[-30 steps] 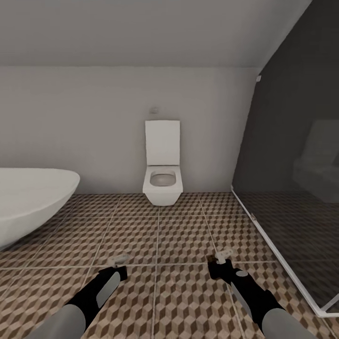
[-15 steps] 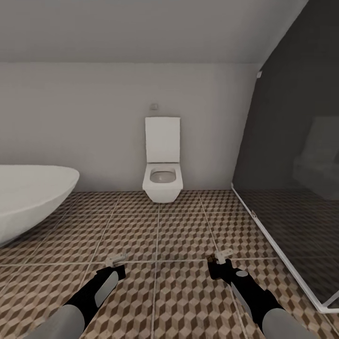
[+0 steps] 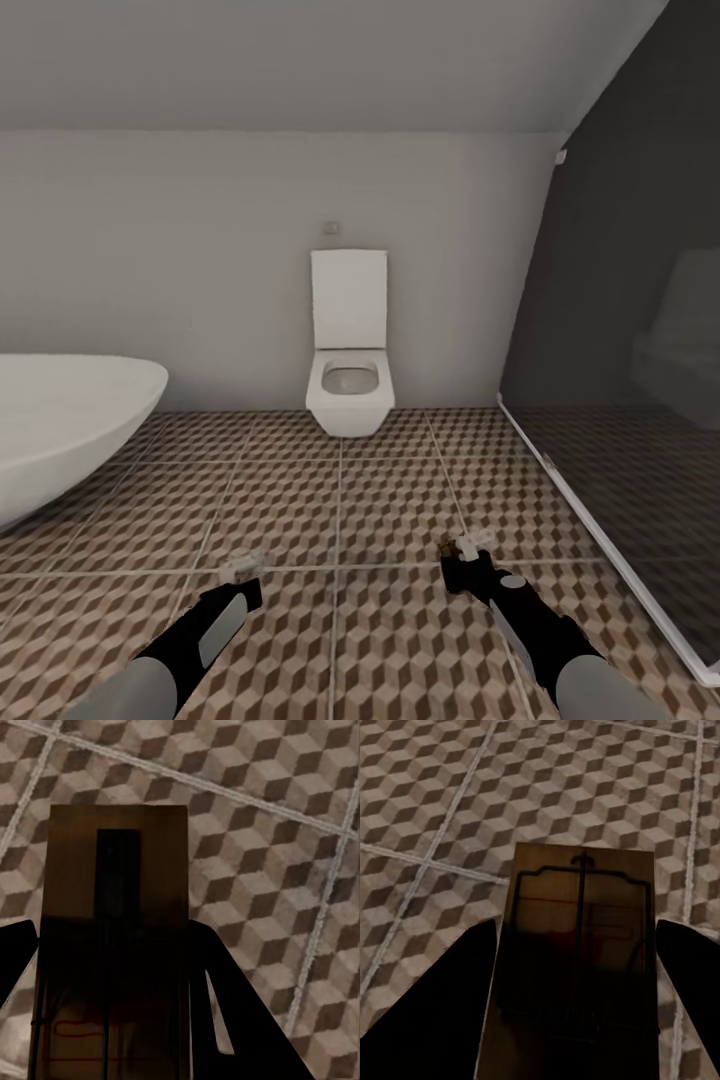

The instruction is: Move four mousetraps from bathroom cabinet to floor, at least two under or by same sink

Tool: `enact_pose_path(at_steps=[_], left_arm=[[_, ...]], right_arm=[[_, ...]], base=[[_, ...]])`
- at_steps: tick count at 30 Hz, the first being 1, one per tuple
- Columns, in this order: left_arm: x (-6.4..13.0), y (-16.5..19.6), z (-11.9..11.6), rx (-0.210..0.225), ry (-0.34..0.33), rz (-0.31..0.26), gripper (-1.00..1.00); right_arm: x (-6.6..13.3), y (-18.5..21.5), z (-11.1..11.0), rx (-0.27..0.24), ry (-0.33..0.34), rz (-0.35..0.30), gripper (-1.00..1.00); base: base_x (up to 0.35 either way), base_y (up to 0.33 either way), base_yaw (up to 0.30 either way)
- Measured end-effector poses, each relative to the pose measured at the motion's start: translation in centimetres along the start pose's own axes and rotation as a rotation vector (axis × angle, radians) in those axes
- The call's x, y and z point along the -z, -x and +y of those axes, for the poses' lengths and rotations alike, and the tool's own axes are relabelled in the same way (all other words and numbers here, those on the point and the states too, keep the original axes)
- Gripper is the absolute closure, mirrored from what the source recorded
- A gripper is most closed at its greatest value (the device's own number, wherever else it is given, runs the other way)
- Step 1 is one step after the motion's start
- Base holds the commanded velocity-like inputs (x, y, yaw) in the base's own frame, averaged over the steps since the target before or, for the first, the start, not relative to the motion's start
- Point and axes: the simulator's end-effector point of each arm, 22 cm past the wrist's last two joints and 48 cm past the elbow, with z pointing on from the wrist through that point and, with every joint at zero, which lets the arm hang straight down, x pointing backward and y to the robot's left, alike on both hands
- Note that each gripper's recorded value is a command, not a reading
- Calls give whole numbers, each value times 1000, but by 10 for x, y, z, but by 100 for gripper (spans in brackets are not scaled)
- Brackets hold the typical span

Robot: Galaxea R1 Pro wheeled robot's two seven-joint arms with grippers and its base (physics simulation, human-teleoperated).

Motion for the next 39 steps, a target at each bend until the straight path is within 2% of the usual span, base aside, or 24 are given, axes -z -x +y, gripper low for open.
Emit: enact_pose_path(at_steps=[16, 21, 27, 34, 39], left_arm=[[-1, -2, 0, -2, -2, 0, 100], [-1, -2, 1, -2, -2, 0, 100], [-1, -2, 3, 0, 1, 2, 100], [-6, -11, 16, -4, 17, 25, 100], [-7, -15, 20, -5, 20, 34, 100]], right_arm=[[0, 1, 0, -8, -3, -3, 100], [1, -5, -8, -13, -15, 9, 100], [6, -66, -33, -37, -46, 134, 100], [14, -120, -33, -65, -51, 249, 100], [17, -132, -33, -71, -55, 273, 100]], base=[[320, 73, 0], [347, 2, 0], [348, -47, 0], [348, -76, 0], [348, -42, 0]])
